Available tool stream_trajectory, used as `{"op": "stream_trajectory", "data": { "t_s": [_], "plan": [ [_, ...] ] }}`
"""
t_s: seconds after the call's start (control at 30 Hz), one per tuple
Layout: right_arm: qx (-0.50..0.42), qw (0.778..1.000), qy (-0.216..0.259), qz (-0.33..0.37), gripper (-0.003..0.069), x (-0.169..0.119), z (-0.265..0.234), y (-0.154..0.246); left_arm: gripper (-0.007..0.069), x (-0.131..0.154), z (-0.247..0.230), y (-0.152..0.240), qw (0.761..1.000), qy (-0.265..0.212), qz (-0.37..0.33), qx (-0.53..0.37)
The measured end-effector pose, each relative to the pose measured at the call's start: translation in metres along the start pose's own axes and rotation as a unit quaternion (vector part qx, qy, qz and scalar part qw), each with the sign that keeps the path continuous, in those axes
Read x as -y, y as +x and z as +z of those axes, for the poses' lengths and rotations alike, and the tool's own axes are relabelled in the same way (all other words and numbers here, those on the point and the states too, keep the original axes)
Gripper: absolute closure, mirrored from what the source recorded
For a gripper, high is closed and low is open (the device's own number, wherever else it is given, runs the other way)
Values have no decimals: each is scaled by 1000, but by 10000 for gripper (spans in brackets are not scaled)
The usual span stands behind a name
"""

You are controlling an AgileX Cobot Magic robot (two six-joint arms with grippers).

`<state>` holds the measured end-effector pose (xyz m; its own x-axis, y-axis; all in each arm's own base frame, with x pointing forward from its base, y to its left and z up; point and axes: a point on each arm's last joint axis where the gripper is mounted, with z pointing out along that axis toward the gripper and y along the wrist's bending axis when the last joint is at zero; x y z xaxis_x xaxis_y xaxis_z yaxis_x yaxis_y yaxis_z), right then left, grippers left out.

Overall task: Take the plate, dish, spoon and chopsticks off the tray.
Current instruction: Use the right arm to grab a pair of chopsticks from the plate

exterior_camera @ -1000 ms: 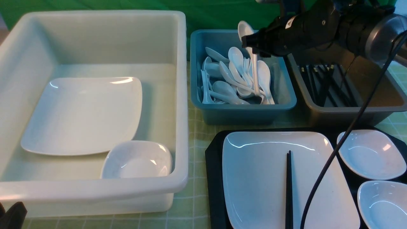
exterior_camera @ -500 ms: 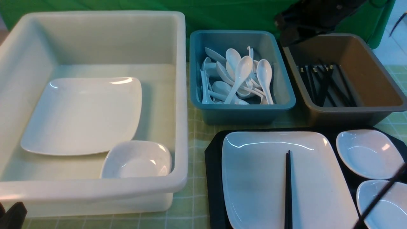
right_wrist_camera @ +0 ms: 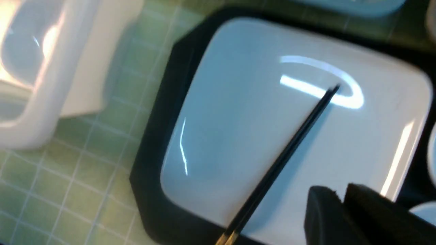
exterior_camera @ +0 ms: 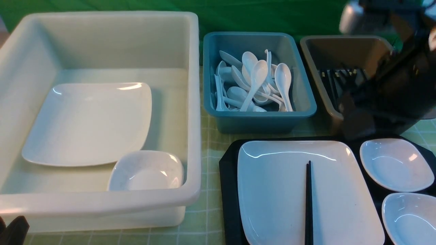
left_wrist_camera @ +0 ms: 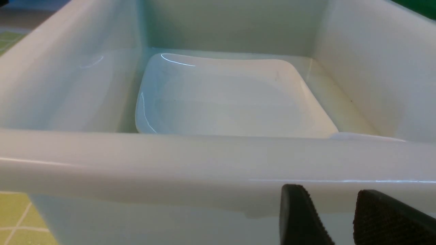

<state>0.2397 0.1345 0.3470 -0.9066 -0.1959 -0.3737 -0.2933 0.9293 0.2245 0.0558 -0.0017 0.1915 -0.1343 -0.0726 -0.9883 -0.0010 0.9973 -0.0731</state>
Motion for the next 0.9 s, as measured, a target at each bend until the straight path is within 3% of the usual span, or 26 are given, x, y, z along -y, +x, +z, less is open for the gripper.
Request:
{"op": "stream_trajectory", "data": {
  "t_s": [0.13,0.33,0.67,0.9],
  "plan": [
    [-37,998,18,50,431,2,59,39,401,0,0,0,1000,0,0,0],
    [-50,994,30,97,301,6,115,54,401,0,0,0,1000,0,0,0],
    [-120,983,66,125,283,14,170,59,401,0,0,0,1000,0,0,0],
    [-129,980,74,129,288,15,177,57,401,0,0,0,1000,0,0,0]
  ]
}}
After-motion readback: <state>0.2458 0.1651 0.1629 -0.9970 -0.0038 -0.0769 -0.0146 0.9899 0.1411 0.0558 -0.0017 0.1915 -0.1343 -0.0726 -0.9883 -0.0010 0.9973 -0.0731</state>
